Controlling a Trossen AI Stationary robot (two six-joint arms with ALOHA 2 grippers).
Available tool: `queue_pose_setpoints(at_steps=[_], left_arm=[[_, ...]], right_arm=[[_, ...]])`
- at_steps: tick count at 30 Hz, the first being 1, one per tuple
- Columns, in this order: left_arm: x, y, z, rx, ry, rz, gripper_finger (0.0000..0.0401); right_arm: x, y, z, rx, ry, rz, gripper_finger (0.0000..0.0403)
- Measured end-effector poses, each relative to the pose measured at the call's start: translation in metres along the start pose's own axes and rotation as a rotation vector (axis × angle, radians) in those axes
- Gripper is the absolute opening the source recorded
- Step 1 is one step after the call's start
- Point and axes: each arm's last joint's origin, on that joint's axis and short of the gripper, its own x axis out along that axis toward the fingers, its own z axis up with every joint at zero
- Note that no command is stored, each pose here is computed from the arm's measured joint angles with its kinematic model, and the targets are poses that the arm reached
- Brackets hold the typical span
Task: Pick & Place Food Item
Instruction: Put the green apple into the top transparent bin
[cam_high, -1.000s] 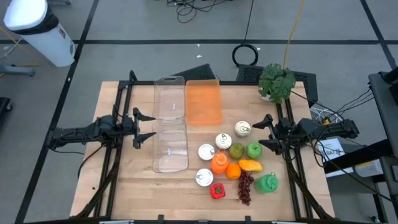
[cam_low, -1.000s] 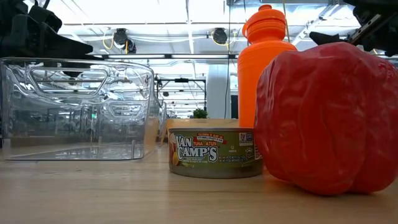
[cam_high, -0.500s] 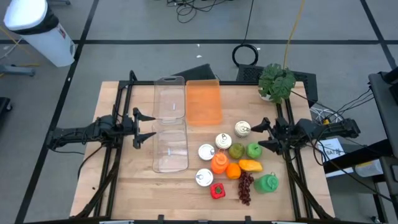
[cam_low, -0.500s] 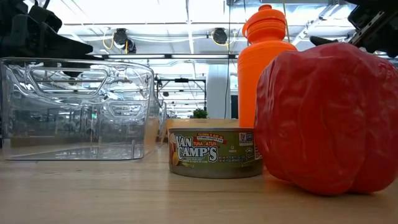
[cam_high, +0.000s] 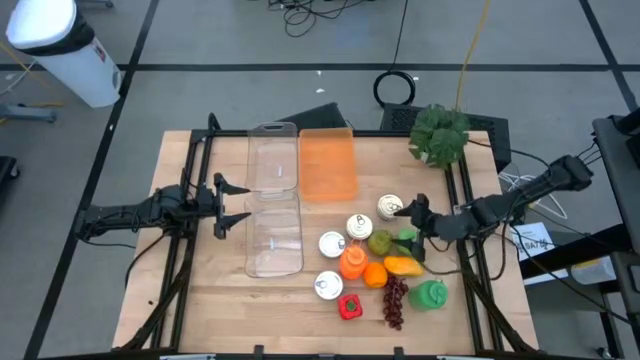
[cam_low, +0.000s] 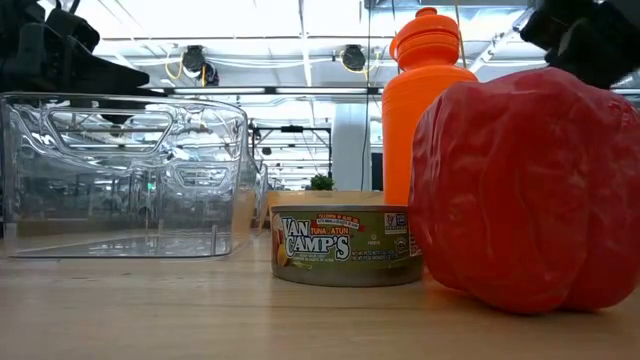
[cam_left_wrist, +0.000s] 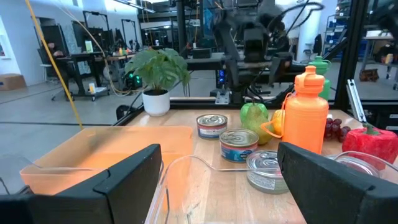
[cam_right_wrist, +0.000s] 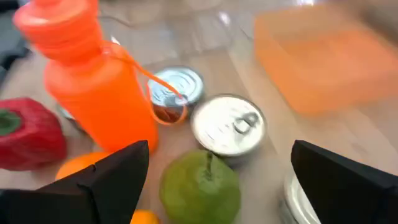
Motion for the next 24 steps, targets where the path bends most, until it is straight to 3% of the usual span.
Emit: queue_pose_setpoints(at_steps=[2, 5, 10, 24], left_arm=[[0.000, 0.000, 0.000, 0.000, -0.001, 0.000, 0.0335], [0.000, 0.000, 0.000, 0.000, 0.000, 0.000, 0.0335], [0.000, 0.000, 0.000, 0.000, 0.000, 0.000, 0.0335], [0.000, 0.000, 0.000, 0.000, 0.000, -0.001, 0.0335]], right_arm=[[-0.001, 0.007, 0.009, 0.038, 0.120, -0.053, 0.0373], [0.002, 0.011, 0.003, 0.059, 0.315, -0.168, 0.0373], [0.007, 0.015, -0.008, 0.057, 0.451, -0.274, 0.0373], [0.014, 0.016, -0.036, 0.126, 0.510, -0.277, 0.0373]])
